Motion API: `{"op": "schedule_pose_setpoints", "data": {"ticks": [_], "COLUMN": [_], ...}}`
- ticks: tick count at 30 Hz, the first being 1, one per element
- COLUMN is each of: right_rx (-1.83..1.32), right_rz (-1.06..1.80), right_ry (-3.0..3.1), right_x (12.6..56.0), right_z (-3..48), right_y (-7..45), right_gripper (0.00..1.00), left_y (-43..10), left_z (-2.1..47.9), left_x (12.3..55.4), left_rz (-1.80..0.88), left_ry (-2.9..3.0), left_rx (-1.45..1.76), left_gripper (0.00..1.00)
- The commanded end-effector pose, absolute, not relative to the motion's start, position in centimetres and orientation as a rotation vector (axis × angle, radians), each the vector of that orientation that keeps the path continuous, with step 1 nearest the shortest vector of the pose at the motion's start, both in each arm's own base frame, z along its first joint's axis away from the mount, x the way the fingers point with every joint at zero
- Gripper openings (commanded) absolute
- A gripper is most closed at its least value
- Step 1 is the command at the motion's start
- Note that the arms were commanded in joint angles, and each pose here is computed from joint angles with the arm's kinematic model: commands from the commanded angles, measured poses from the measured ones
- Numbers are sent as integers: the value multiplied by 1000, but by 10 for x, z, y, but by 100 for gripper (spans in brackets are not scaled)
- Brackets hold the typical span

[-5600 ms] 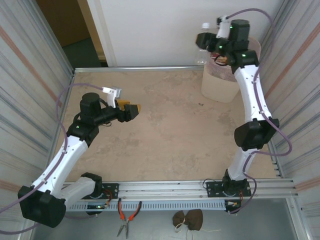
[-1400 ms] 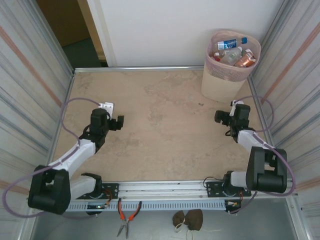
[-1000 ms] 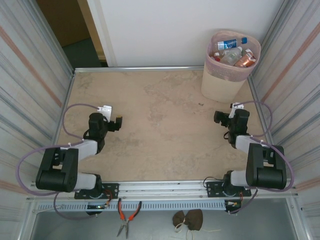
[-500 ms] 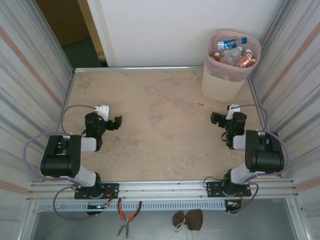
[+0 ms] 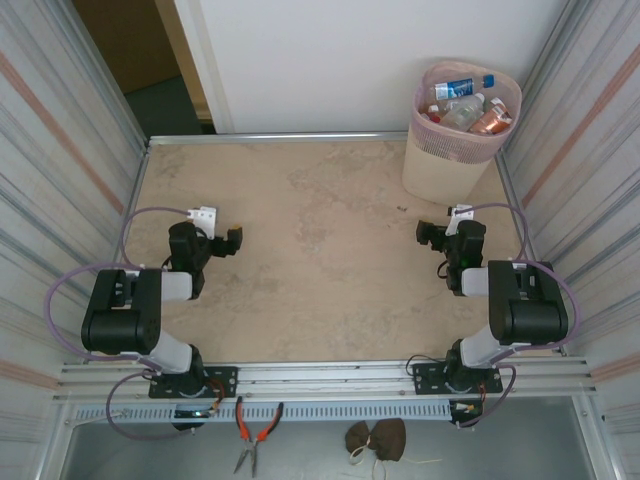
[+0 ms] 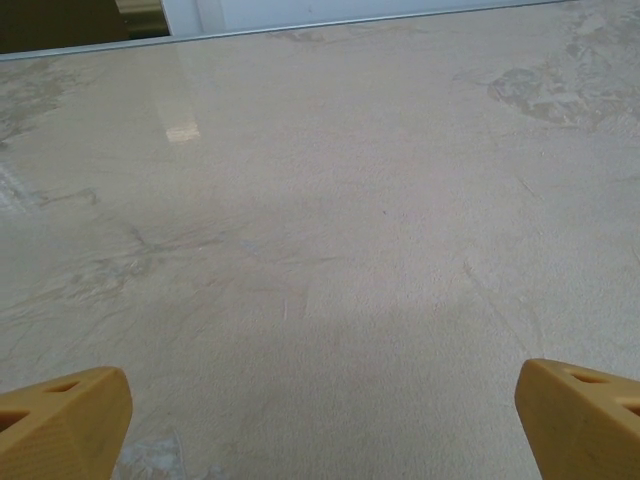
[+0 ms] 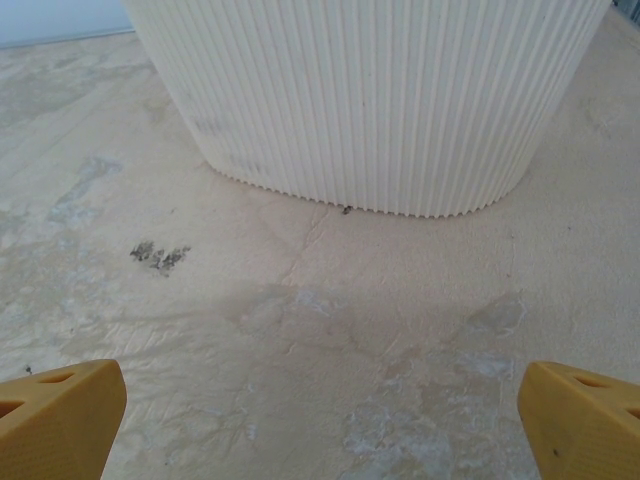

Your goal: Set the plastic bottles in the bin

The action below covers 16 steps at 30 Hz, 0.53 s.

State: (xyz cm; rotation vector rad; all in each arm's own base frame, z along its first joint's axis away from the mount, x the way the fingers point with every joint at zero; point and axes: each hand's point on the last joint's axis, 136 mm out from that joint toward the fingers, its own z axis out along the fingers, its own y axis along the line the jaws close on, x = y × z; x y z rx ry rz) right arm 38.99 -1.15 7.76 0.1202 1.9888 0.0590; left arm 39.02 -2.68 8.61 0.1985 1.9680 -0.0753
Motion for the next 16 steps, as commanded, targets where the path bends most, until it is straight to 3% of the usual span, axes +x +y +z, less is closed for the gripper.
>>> {"op": "schedule_pose_setpoints", "data": {"ticks": [1,16], "right_rx": [121,120], "right_rz": [34,36], "right_ry": [1980,1982], "right_x": [394,394], "right_z": [81,81], "right_y": [-15,-15], "right_gripper": [99,99], "left_y": [-24,-24], "left_z": [92,93], "left_x": [394,394], "left_rz": [-68,-67], "left_ry": [1954,1952], "left_rx": [177,177], "left_gripper": [99,99]}}
